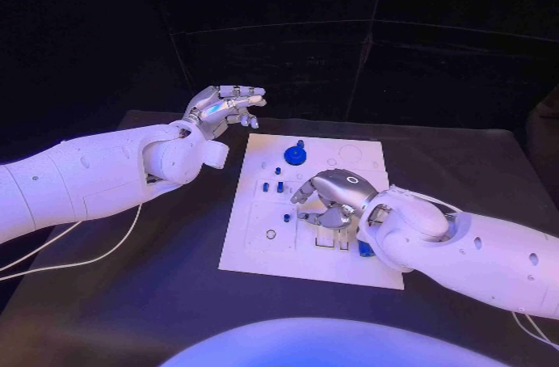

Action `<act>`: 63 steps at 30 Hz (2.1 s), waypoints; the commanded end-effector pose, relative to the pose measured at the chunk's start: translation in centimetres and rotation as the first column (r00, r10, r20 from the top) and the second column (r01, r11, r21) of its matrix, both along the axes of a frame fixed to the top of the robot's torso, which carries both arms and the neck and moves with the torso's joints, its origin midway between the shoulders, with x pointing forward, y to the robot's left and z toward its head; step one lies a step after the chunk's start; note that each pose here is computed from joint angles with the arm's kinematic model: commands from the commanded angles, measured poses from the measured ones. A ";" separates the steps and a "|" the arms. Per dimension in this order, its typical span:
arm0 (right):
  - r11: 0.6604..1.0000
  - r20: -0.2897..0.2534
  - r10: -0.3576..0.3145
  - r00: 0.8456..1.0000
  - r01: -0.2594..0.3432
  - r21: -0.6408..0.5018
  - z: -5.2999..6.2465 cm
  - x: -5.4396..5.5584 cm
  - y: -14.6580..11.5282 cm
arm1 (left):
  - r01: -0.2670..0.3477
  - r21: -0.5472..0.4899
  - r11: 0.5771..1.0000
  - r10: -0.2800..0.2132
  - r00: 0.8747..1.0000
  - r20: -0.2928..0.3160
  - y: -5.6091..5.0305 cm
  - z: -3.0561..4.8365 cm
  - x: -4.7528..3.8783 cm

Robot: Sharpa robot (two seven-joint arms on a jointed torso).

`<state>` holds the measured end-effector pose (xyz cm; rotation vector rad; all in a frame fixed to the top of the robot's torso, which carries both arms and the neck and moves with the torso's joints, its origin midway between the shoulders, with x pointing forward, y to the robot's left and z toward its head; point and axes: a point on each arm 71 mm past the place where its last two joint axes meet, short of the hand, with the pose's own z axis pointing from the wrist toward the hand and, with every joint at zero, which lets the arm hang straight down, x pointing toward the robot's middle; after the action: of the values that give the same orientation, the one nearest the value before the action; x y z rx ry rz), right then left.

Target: Assemble the parts on the task board

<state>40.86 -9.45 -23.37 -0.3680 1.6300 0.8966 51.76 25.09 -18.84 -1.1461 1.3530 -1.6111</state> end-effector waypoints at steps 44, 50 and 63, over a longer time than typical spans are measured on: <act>0.942 -0.011 -0.153 0.988 0.143 -0.305 1.7 4.6 -5.7 | 0.033 -0.012 0.999 -0.033 0.999 -0.002 -0.6 0.02 0.11; 0.946 0.012 -0.154 0.988 0.151 -0.286 1.9 4.6 -5.7 | 0.033 -0.011 0.999 -0.033 0.999 -0.003 -0.6 0.00 0.12; 0.970 0.038 -0.151 0.988 0.155 -0.189 2.6 4.4 -5.7 | 0.032 -0.011 0.999 -0.033 0.999 -0.005 -0.5 -0.02 0.12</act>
<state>45.23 -15.16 -21.39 -0.4161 1.7642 0.5708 51.87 24.63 -19.00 -1.1465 1.3729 -1.6262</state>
